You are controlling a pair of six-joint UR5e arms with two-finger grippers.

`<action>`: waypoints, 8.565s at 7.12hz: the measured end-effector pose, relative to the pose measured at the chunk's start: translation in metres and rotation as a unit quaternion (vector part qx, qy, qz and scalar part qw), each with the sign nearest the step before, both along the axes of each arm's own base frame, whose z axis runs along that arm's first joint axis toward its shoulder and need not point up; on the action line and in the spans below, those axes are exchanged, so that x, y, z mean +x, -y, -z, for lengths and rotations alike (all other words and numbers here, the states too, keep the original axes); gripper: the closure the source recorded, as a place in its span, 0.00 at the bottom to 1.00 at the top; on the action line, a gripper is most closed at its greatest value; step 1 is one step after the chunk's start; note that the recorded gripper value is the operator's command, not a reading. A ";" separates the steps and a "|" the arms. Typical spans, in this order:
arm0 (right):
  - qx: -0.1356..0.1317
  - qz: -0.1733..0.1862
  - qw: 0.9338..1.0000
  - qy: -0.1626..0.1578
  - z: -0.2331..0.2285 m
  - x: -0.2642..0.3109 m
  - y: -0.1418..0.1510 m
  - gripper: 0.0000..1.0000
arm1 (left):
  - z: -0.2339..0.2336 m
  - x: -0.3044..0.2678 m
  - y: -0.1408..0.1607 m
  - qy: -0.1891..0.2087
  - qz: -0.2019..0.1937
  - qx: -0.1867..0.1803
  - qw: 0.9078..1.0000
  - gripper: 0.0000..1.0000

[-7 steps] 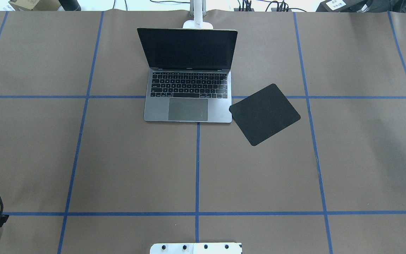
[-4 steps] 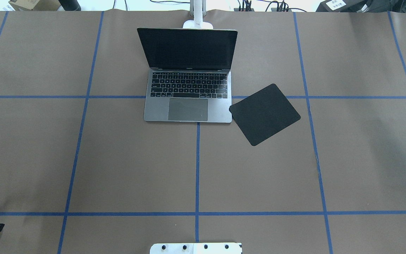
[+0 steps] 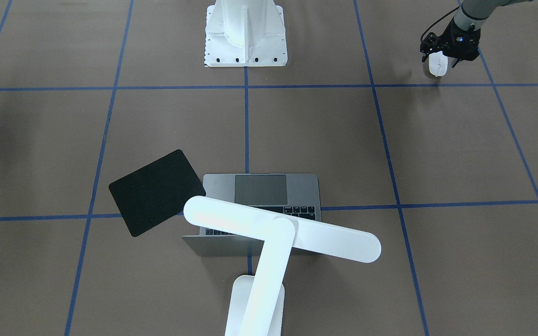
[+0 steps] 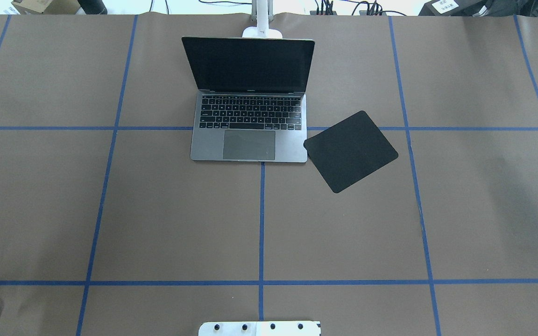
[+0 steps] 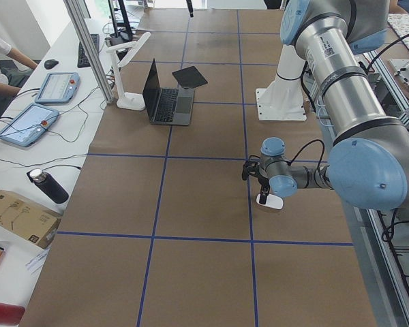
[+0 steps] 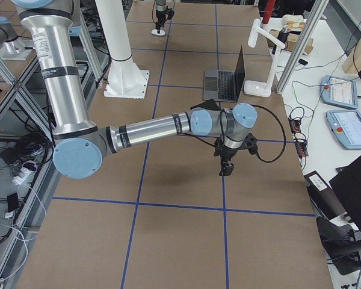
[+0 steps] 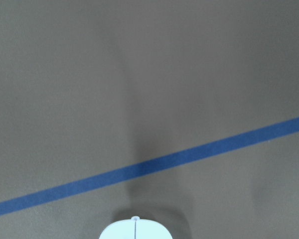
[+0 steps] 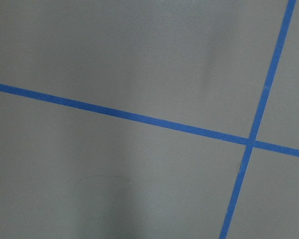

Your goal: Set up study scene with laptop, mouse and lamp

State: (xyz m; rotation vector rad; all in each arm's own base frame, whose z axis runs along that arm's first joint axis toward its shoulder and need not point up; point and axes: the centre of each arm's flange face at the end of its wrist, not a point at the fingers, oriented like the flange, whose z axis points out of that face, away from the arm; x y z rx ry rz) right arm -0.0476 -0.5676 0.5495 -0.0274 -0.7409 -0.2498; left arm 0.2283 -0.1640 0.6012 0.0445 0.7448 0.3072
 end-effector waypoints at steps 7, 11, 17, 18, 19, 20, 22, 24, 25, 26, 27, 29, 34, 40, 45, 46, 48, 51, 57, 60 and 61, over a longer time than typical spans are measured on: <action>-0.001 0.000 1.000 0.000 -0.001 0.000 0.000 0.02 | -0.016 0.022 -0.007 -0.001 -0.019 0.003 1.000 0.13; -0.001 0.001 1.000 0.000 -0.001 0.000 0.000 0.02 | -0.017 0.016 -0.008 -0.003 -0.020 0.000 1.000 0.65; -0.003 0.001 1.000 -0.001 -0.003 0.000 0.000 0.02 | 0.025 0.024 -0.006 -0.064 -0.009 -0.007 0.998 1.00; -0.004 0.001 1.000 -0.001 -0.005 -0.001 0.000 0.02 | 0.047 0.040 -0.003 -0.090 -0.009 -0.012 0.996 1.00; -0.005 0.002 1.000 -0.001 -0.005 -0.001 0.000 0.02 | 0.067 0.057 0.005 -0.111 -0.002 -0.019 0.994 1.00; -0.006 0.002 1.000 -0.001 -0.006 -0.002 0.000 0.02 | 0.087 0.070 0.018 -0.122 0.007 -0.028 0.992 1.00; -0.008 0.003 1.000 -0.002 -0.008 -0.003 0.001 0.02 | 0.139 0.110 0.052 -0.132 0.028 -0.035 0.990 1.00; -0.012 0.006 1.000 -0.002 -0.011 -0.007 0.003 0.02 | 0.216 0.163 0.092 -0.142 0.049 -0.031 0.988 1.00; -0.012 0.008 1.000 -0.002 -0.012 -0.009 0.004 0.02 | 0.253 0.181 0.110 -0.147 0.058 -0.027 0.987 1.00; -0.012 0.009 1.000 -0.003 -0.012 -0.011 0.005 0.02 | 0.291 0.203 0.128 -0.149 0.067 -0.024 0.986 1.00; -0.012 0.011 1.000 -0.002 -0.012 -0.013 0.006 0.02 | 0.331 0.231 0.149 -0.144 0.076 -0.024 0.986 1.00; -0.007 0.016 1.000 -0.001 -0.011 -0.019 0.006 0.02 | 0.397 0.301 0.191 -0.130 0.092 -0.027 0.987 1.00; -0.006 0.024 1.000 0.018 -0.008 -0.035 0.006 0.02 | 0.527 0.454 0.294 -0.098 0.162 -0.039 0.981 1.00; -0.011 0.027 0.999 0.028 -0.006 -0.043 0.005 0.02 | 0.577 0.533 0.353 -0.115 0.234 0.000 0.965 0.85; -0.018 0.022 0.999 0.032 -0.004 -0.045 0.004 0.02 | 0.583 0.552 0.344 -0.107 0.243 -0.003 0.964 0.57; -0.018 0.022 0.999 0.033 -0.004 -0.046 0.004 0.02 | 0.581 0.556 0.339 -0.104 0.241 -0.005 0.965 0.48; -0.019 0.023 0.999 0.032 -0.005 -0.047 0.004 0.02 | 0.580 0.561 0.332 -0.103 0.237 -0.007 0.966 0.26; -0.020 0.023 0.999 0.033 -0.005 -0.048 0.004 0.02 | 0.579 0.563 0.330 -0.102 0.236 -0.007 0.966 0.01; -0.006 0.022 0.999 0.033 0.006 -0.049 0.010 0.02 | 0.574 0.447 0.382 -0.132 0.203 -0.038 0.969 0.01; 0.011 0.018 0.999 0.027 0.008 -0.049 0.013 0.02 | 0.406 0.261 0.419 -0.120 0.123 -0.014 0.985 0.01; 0.014 0.012 1.000 0.020 0.010 -0.047 0.014 0.02 | 0.344 0.190 0.438 -0.114 0.095 0.004 0.989 0.01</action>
